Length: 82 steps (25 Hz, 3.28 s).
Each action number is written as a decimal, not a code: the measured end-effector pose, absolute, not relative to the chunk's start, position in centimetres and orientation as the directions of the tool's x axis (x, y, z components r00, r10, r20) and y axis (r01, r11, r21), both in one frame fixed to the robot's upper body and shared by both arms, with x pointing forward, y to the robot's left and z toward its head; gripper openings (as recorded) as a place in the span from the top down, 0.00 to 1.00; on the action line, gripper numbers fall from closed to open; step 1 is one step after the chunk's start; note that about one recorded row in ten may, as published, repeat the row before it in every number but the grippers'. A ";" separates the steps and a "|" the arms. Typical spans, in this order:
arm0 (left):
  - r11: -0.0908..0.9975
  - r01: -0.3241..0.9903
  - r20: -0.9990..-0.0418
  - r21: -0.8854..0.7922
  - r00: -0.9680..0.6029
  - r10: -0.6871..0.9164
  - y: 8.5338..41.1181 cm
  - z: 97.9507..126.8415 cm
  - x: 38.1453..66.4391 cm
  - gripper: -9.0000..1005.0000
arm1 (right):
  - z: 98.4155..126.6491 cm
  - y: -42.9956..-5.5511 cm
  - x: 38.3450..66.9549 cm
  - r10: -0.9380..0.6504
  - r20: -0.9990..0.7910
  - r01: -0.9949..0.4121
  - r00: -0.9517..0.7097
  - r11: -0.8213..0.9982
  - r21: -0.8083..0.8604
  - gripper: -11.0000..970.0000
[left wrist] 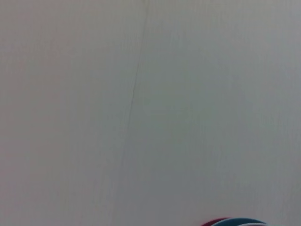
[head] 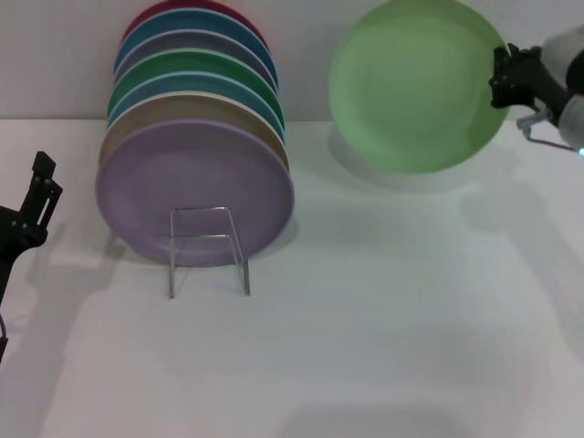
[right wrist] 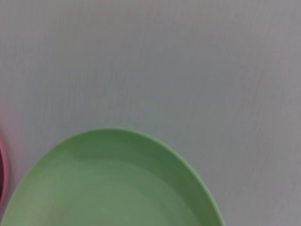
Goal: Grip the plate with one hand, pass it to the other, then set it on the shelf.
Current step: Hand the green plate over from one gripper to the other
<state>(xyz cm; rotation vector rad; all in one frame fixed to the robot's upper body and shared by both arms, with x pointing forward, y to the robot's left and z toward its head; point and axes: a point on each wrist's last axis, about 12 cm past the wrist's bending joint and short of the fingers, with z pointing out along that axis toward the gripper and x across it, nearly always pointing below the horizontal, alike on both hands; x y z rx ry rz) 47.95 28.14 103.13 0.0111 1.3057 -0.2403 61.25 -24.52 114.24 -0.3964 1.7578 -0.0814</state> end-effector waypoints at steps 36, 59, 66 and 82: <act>0.930 0.349 -0.941 -0.116 0.261 -0.215 26.4 102.6 43.0 0.22 | 103.9 -22.5 46.5 -0.036 -0.977 -0.158 0.212 0.985 -0.071 0.89; 0.881 0.470 -0.971 0.045 0.228 -0.073 21.9 101.6 42.0 0.22 | 103.6 -16.9 40.4 -0.112 -0.966 -0.219 0.233 0.962 -0.165 0.88; 0.873 0.485 -0.976 0.053 0.210 -0.058 21.5 101.5 42.5 0.22 | 104.0 -15.9 39.7 -0.193 -0.946 -0.206 0.259 0.946 -0.250 0.88; 0.859 0.510 -0.983 0.045 0.177 -0.054 20.5 101.4 43.3 0.22 | 104.0 -15.2 40.0 -0.207 -0.941 -0.258 0.267 0.926 -0.276 0.87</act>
